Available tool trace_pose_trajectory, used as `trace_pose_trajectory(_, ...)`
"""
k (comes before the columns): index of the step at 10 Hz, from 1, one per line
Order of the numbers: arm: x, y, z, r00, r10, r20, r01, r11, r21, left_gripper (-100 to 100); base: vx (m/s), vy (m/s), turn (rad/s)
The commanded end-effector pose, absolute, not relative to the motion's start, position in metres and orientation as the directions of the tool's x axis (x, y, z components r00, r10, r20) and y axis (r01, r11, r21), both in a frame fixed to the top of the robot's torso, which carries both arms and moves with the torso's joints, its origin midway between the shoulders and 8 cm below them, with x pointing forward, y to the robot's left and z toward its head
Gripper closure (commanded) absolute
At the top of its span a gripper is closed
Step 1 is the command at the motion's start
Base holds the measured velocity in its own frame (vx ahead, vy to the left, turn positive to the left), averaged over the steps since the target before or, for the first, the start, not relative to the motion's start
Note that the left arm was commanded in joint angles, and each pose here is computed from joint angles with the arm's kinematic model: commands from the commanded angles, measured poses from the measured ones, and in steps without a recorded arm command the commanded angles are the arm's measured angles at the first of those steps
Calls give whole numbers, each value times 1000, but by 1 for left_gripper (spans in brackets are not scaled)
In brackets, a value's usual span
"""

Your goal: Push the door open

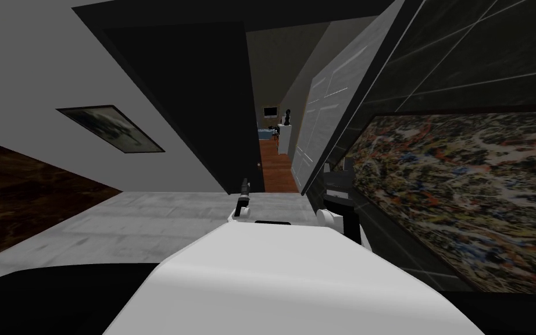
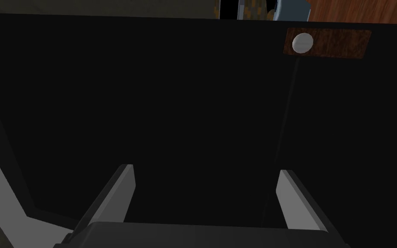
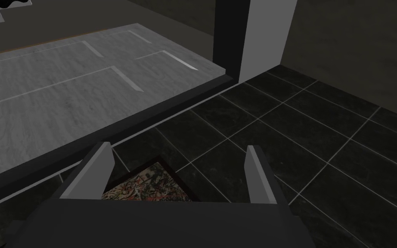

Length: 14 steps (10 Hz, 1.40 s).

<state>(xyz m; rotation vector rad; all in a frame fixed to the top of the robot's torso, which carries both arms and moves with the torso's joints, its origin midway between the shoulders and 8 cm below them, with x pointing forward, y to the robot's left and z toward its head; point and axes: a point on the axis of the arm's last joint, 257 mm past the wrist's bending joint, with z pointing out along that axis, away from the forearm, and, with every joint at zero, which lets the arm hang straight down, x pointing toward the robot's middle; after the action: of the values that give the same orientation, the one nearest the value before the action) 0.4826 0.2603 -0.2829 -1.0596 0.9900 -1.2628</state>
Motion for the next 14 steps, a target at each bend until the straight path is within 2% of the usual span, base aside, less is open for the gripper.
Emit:
trace_pose_trajectory(1, 484, 259, -292, 62, -998, 3, 217, 11, -976, -100, 97, 12, -17)
trace_pose_trajectory(14, 488, 243, -354, 51, -999, -1, 86, 5, -996, -100, 95, 6, -11)
